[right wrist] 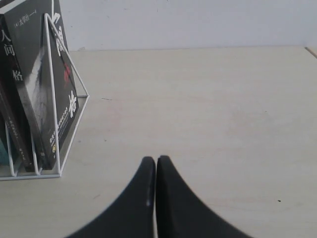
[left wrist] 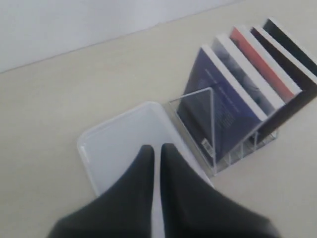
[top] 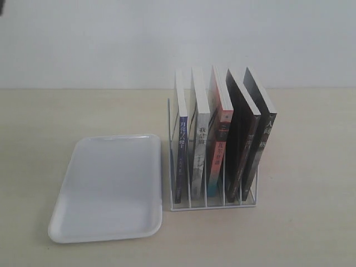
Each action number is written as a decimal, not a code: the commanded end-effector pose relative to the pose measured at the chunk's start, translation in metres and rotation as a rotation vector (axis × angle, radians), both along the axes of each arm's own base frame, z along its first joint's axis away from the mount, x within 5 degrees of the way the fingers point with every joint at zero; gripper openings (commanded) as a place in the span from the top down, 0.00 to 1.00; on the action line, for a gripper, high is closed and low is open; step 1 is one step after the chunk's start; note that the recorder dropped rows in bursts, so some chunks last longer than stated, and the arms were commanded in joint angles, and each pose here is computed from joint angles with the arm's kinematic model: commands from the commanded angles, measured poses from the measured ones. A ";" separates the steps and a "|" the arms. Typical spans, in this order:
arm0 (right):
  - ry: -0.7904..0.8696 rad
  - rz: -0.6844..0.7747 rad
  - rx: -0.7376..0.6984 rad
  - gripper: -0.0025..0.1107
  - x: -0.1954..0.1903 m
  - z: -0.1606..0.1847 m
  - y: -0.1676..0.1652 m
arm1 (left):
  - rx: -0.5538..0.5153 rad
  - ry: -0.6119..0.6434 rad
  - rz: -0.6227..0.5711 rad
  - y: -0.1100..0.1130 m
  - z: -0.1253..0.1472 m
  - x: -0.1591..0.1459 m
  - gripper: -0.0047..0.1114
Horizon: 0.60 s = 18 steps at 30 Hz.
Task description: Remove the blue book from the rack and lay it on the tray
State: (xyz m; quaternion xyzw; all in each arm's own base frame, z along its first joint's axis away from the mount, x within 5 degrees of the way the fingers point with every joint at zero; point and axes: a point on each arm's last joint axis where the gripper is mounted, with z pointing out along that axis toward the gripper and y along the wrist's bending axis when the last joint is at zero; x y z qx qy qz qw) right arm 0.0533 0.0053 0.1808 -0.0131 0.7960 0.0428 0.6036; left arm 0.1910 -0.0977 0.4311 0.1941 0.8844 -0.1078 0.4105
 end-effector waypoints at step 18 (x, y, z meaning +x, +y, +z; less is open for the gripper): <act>-0.018 -0.008 -0.007 0.98 0.000 0.002 -0.001 | -0.193 -0.111 -0.260 -0.198 -0.075 0.056 0.92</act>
